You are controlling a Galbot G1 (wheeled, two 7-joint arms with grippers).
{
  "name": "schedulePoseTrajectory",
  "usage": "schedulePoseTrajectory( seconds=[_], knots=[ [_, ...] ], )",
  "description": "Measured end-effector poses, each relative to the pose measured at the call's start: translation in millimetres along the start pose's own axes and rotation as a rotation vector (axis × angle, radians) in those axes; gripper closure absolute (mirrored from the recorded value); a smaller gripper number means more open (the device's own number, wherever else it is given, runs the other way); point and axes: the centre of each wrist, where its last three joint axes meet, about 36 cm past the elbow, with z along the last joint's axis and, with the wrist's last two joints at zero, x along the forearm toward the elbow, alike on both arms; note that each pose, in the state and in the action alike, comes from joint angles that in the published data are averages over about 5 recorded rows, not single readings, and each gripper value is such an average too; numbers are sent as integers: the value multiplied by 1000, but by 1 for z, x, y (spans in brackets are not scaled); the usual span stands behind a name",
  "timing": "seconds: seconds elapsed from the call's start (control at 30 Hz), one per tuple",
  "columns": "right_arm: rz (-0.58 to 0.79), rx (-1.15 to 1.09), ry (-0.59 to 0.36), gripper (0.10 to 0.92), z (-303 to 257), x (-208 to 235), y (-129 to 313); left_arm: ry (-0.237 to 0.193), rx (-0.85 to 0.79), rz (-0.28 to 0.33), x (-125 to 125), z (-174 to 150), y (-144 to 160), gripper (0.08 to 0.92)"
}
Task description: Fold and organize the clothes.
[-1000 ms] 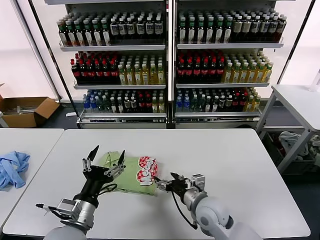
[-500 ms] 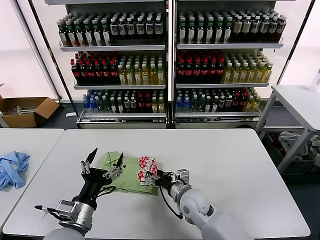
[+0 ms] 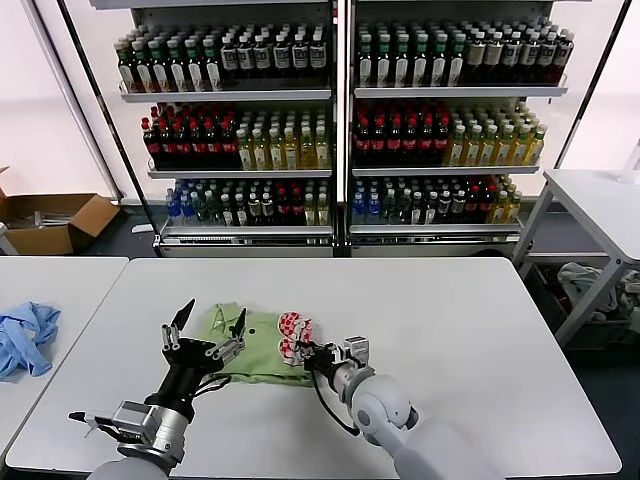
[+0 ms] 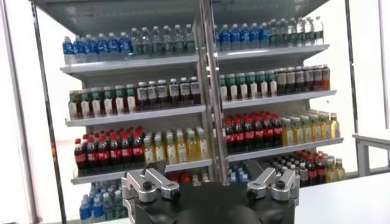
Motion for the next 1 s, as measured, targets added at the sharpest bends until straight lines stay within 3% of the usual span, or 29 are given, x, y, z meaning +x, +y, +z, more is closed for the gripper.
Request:
schedulePoseTrajectory(
  seconds=[0.23,0.6,0.7,1.0],
  knots=[
    [46,47,-43,874,-14,29,-15,13,3,-4,1,1,-1,177],
    [191,134,-75,871,-28,85,-85,26,18,6,0,4,-7,177],
    [226,162,-89,828,-32,93,-101,28,20,7,0,5,-8,177],
    [236,235,-173,575,-43,113,-131,32,25,16,-1,6,-10,177]
  ],
)
